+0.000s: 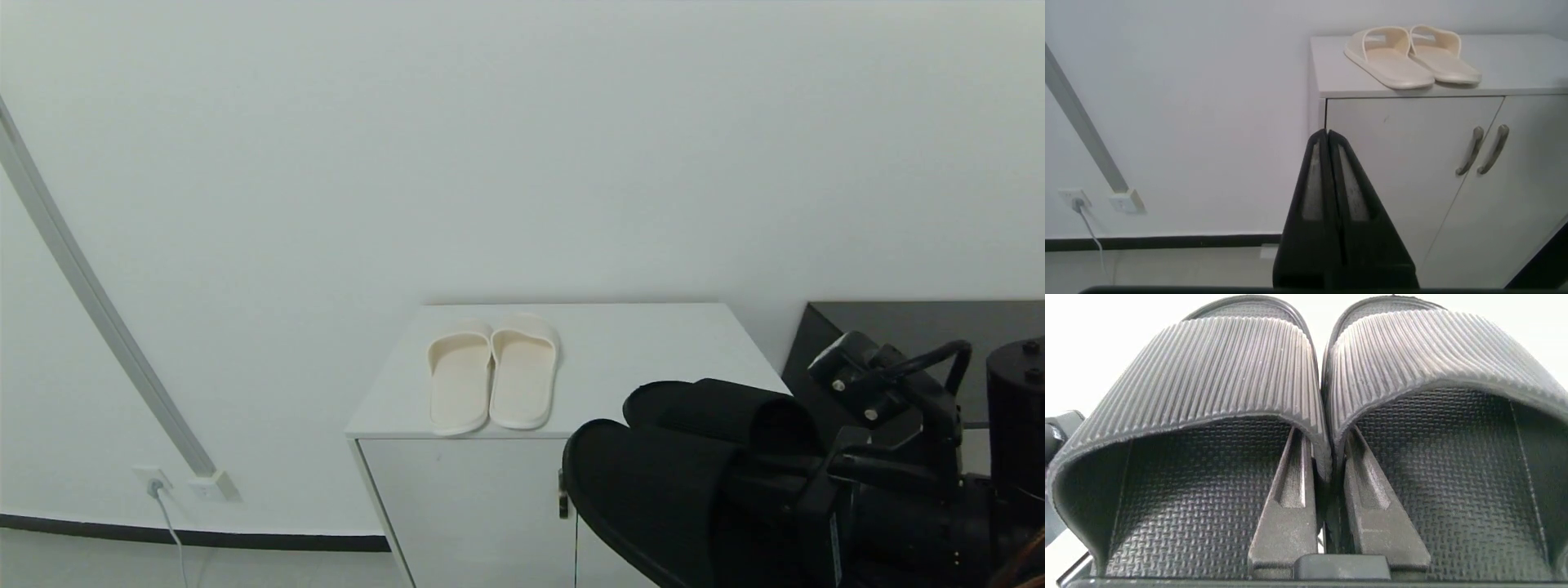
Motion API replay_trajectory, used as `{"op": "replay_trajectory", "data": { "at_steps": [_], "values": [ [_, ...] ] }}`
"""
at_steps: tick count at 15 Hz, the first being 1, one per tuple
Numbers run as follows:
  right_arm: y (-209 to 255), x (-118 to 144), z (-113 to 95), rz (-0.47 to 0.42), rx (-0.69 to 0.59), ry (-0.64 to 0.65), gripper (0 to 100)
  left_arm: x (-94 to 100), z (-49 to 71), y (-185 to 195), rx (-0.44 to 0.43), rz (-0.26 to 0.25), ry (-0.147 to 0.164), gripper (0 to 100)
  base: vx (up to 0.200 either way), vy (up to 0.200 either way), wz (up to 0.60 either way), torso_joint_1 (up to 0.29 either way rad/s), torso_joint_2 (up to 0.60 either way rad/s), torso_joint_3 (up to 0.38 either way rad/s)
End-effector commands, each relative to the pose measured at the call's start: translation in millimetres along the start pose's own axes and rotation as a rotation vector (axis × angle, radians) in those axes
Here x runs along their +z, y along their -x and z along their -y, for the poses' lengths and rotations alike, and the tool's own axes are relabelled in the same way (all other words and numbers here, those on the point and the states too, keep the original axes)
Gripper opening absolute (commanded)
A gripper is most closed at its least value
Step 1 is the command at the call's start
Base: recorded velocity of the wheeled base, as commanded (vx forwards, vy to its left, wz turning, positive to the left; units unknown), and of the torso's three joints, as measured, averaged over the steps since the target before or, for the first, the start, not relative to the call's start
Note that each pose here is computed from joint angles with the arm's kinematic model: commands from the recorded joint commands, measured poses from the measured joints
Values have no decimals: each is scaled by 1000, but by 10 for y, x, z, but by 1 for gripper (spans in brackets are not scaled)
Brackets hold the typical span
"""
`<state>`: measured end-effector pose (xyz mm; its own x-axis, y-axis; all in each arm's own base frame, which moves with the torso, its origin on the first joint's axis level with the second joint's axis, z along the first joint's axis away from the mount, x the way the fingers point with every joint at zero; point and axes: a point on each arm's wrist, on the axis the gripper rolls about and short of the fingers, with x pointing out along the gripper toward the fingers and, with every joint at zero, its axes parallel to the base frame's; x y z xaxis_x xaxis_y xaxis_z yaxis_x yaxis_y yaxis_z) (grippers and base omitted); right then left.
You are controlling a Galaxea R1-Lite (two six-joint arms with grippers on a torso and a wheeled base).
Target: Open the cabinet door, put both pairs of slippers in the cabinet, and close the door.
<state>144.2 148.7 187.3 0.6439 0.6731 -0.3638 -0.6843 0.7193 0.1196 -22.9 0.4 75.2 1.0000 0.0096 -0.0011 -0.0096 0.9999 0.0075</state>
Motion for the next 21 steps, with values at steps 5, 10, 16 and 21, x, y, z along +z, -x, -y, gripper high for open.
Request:
{"op": "replay_trajectory", "data": {
  "at_steps": [5,10,16,21],
  "values": [
    [-40,-38,4,-22,-3,10,0,1,0,-1,1,0,0,0,-160,0,0,3,2,3],
    [-32,-67,7,-28,-4,9,0,1,0,-1,1,0,0,0,0,0,0,0,0,0],
    [-43,-90,11,-38,-8,9,0,1,0,-1,4,-1,0,0,0,0,0,-37,81,45],
    [-65,-102,13,-47,-11,9,0,1,0,-1,3,0,0,100,0,0,0,-189,441,245]
  ]
}}
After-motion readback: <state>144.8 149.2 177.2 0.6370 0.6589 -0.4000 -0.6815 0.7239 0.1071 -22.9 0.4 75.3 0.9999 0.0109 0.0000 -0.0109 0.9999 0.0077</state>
